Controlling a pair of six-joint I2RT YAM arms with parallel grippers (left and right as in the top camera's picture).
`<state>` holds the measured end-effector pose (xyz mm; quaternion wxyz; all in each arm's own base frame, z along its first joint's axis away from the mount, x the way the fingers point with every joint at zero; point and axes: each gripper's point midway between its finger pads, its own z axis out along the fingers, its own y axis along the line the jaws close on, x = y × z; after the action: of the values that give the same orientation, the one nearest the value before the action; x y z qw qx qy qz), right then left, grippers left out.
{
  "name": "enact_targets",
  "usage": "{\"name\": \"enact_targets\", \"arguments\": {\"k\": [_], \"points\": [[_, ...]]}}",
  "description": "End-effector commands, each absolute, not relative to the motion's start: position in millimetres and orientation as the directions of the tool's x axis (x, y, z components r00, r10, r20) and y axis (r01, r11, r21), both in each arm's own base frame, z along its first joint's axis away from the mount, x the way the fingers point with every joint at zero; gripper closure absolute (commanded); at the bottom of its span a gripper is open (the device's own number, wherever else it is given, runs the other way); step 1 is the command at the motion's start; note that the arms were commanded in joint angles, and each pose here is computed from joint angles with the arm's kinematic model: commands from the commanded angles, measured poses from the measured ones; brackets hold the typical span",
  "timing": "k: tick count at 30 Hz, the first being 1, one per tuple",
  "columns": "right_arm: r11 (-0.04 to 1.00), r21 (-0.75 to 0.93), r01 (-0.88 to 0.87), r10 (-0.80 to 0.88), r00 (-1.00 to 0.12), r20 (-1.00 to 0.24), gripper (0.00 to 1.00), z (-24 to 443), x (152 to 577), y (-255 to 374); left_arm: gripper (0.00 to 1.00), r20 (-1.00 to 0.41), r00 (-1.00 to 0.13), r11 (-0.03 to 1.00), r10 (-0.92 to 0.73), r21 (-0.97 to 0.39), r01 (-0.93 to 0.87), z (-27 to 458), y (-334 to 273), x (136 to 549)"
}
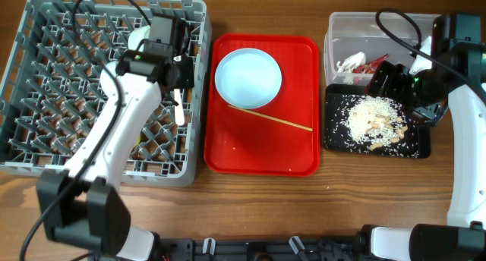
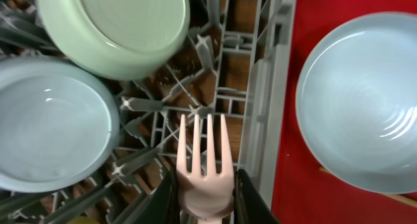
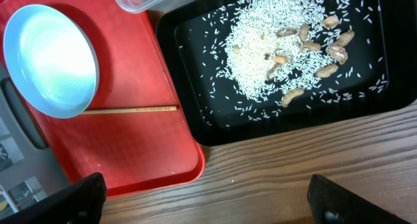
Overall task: Sort waste into correct bins and load items into the dishwasher rack
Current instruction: 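Carry the fork to the rack's right edge and drop it in, then move the left gripper back to the wooden chopstick on the tray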
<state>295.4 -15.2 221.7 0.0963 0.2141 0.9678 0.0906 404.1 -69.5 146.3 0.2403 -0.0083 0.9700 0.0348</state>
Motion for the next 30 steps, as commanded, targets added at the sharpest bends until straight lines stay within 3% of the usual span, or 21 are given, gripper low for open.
{"name": "enact_targets", "arguments": {"k": [1,8,11,13,15,16,20,26,30], "points": [[0.899,0.213,0.383,0.421,-0.889,-0.180,0.00,228.9,297.1,-17.9,0.83,-0.417,-0.908,0.998,0.022,0.069,-0.007,122.2,-72.2,407.0],[0.900,0.212,0.381,0.419,-0.890,-0.180,0.00,228.9,297.1,-17.9,0.49,-0.446,-0.895,0.999,0.019,0.037,0.002,129.4,-78.7,413.9],[0.900,0.212,0.380,0.419,-0.890,-0.182,0.00,228.9,297.3,-18.0,0.45,-0.450,-0.893,0.997,0.013,-0.061,0.046,141.4,-96.2,409.3],[0.900,0.212,0.381,0.419,-0.890,-0.181,0.00,228.9,297.1,-18.0,0.44,-0.430,-0.902,0.973,-0.032,-0.218,0.069,151.1,-124.5,400.5],[0.900,0.212,0.381,0.419,-0.890,-0.181,0.00,228.9,297.2,-17.9,0.44,-0.354,-0.924,0.925,-0.142,-0.381,0.004,155.9,-155.6,390.1],[0.900,0.213,0.381,0.419,-0.889,-0.183,0.00,229.1,297.8,-18.0,0.45,-0.230,-0.929,0.876,-0.291,-0.454,-0.162,151.6,-179.1,375.6],[0.900,0.213,0.381,0.420,-0.889,-0.183,0.00,229.0,297.7,-18.0,0.43,-0.157,-0.906,0.837,-0.393,-0.469,-0.282,143.9,-223.6,359.8],[0.900,0.212,0.381,0.419,-0.890,-0.181,0.00,228.9,297.1,-18.0,0.28,-0.153,-0.885,0.842,-0.439,-0.415,-0.346,116.8,-275.9,337.6],[0.900,0.212,0.382,0.420,-0.890,-0.177,0.00,228.7,296.4,-17.7,0.22,-0.121,-0.884,0.832,-0.451,-0.416,-0.368,129.7,-284.7,342.0]]}}
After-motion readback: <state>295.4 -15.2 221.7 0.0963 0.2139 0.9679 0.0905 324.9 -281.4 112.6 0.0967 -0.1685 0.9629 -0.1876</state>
